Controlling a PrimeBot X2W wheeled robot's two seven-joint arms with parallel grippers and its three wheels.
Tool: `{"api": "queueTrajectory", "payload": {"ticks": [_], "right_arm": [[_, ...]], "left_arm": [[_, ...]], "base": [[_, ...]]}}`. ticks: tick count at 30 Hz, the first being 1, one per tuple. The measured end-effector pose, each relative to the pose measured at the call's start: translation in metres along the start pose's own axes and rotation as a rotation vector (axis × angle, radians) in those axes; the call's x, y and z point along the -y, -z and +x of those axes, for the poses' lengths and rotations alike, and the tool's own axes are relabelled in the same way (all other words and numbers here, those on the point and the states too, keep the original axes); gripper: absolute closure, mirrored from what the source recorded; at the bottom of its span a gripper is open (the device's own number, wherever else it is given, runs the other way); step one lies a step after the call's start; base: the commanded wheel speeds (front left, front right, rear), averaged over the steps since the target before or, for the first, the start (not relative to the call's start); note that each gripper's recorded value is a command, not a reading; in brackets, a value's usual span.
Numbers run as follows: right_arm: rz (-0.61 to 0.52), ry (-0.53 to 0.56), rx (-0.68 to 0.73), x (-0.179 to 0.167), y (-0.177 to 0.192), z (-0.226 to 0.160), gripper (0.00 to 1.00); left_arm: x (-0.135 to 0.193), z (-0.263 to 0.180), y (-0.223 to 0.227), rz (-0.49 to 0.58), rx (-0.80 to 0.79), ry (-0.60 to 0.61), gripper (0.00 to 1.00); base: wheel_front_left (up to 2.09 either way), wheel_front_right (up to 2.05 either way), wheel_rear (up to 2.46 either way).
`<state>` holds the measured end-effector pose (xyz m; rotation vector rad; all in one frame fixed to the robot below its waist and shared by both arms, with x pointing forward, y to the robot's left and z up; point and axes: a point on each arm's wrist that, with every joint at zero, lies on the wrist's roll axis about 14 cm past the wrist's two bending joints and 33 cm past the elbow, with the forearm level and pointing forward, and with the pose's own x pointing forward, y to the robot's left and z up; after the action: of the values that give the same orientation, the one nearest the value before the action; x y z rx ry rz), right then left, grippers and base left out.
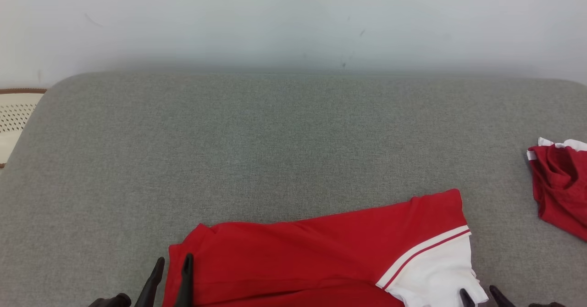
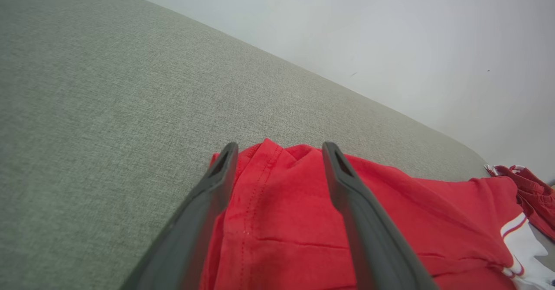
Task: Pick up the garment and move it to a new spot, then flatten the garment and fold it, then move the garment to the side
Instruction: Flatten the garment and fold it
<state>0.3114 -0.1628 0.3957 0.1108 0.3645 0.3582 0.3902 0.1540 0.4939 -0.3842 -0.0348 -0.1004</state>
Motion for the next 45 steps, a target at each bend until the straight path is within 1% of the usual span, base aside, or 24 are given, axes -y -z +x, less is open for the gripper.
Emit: {"api": "queueTrajectory", "payload": {"ticks": [6, 12, 19, 23, 30, 36, 38, 39, 40, 41, 42, 45], "right_arm": [[-0.014, 0.029, 0.066, 0.009, -0.023, 0.010, 0.00], [-0.014, 0.039, 0.077, 0.012, -0.028, 0.019, 0.00], [-0.009, 0.050, 0.095, 0.018, -0.039, 0.043, 0.00], [-0.003, 0.037, 0.060, 0.015, -0.031, 0.054, 0.00], [0.040, 0.030, 0.000, 0.011, -0.015, 0.071, 0.00], [0.074, 0.007, -0.042, 0.002, -0.003, 0.077, 0.00], [0.082, -0.008, -0.063, -0.002, 0.002, 0.078, 0.33], [0.092, -0.017, -0.073, -0.005, 0.004, 0.078, 0.53], [0.100, -0.023, -0.080, -0.007, 0.006, 0.079, 0.58], [0.100, -0.030, -0.089, -0.008, 0.007, 0.079, 0.71], [0.109, -0.034, -0.094, -0.009, 0.008, 0.078, 0.99], [0.122, -0.044, -0.110, -0.011, 0.011, 0.079, 1.00]], "left_arm": [[0.001, -0.001, 0.002, -0.001, -0.004, 0.002, 0.00], [0.000, -0.002, 0.001, 0.000, -0.004, -0.002, 0.00], [-0.016, -0.009, 0.000, 0.018, -0.007, -0.042, 0.00], [-0.024, -0.012, 0.001, 0.025, -0.012, -0.062, 0.00], [-0.034, -0.017, 0.002, 0.036, -0.023, -0.088, 0.00], [-0.039, -0.018, 0.003, 0.043, -0.027, -0.098, 0.00], [-0.039, -0.018, 0.003, 0.043, -0.027, -0.098, 0.00], [-0.039, -0.018, 0.002, 0.043, -0.026, -0.098, 0.00], [-0.038, -0.017, 0.002, 0.044, -0.025, -0.095, 0.00], [-0.038, -0.016, 0.001, 0.045, -0.022, -0.093, 0.00], [-0.038, -0.015, 0.000, 0.045, -0.019, -0.092, 0.00], [-0.036, -0.013, -0.001, 0.046, -0.015, -0.087, 0.00]], "base": [[0.00, 0.00, 0.00], [0.00, 0.00, 0.00], [0.00, 0.00, 0.00], [0.00, 0.00, 0.00], [0.00, 0.00, 0.00], [0.00, 0.00, 0.00], [0.00, 0.00, 0.00], [0.00, 0.00, 0.00], [0.00, 0.00, 0.00], [0.00, 0.00, 0.00], [0.00, 0.00, 0.00], [0.00, 0.00, 0.00]]}}
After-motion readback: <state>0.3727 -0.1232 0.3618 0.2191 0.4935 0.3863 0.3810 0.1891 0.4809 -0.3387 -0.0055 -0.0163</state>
